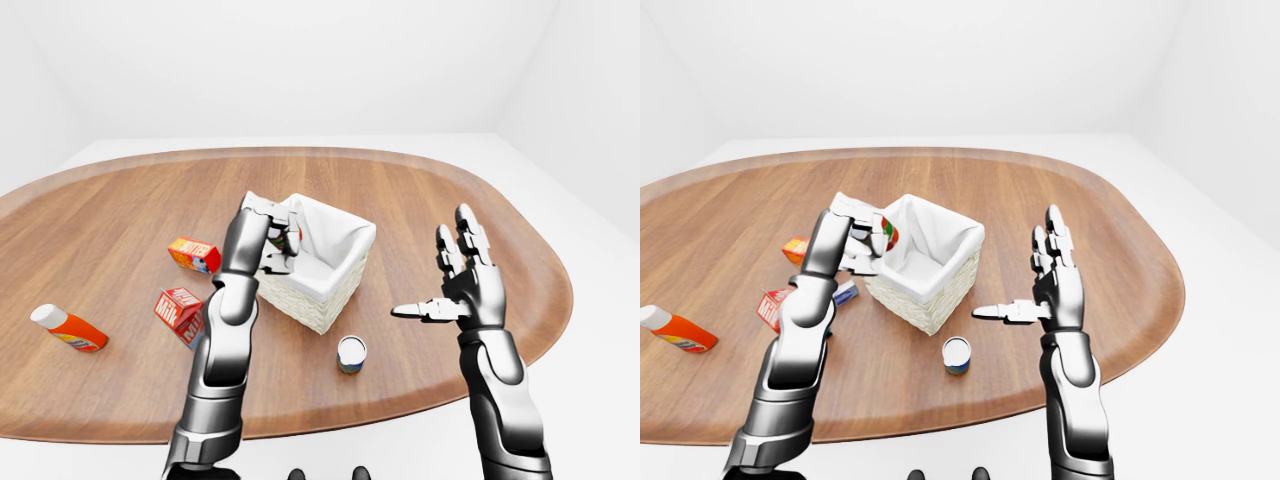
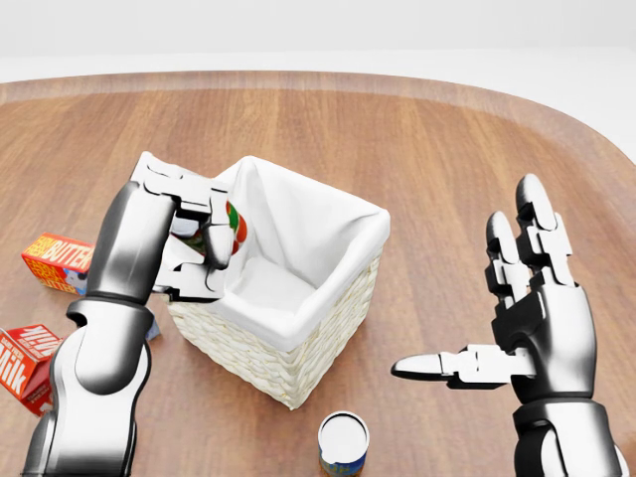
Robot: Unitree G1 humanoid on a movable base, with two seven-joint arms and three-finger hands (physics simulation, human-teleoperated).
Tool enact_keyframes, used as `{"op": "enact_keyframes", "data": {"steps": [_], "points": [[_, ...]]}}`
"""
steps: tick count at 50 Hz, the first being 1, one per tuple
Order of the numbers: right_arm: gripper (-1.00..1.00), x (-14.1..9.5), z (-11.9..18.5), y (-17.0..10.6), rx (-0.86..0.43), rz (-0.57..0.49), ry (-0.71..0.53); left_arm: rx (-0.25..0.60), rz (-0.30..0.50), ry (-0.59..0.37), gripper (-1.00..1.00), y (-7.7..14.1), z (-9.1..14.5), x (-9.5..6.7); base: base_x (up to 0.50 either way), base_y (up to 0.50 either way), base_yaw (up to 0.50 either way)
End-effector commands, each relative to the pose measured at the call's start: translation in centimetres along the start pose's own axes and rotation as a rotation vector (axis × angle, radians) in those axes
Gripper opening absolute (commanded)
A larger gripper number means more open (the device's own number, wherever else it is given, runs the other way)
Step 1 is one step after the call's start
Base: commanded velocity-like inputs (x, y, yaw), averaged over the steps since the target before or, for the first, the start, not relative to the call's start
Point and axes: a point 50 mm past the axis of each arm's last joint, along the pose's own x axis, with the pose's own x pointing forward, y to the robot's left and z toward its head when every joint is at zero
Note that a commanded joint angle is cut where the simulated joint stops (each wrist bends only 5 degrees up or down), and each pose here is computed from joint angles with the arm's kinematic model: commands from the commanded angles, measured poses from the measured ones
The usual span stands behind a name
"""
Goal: Pick up the tomato sauce, and put it in the basket.
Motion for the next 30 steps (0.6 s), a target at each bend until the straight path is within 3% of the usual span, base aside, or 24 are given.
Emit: {"op": "enact_keyframes", "data": {"steps": [1, 21, 30], "points": [[1.0, 0.0, 0.2, 0.0, 0.0, -0.002, -0.007, 0.015, 0.005, 0.039, -1.0, -0.4, -0.9, 2.1, 0.0, 0.0, 0.0], [1.0, 0.3, 0.5, -0.4, 0.037, -0.017, -0.024, 0.038, -0.035, 0.112, -1.0, -2.2, -3.5, 5.2, 0.0, 0.0, 0.0], [1.0, 0.4, 1.1, -0.8, 0.047, -0.037, -0.052, 0.0, -0.052, 0.135, -1.0, -3.3, -4.1, 6.2, 0.0, 0.0, 0.0]]}}
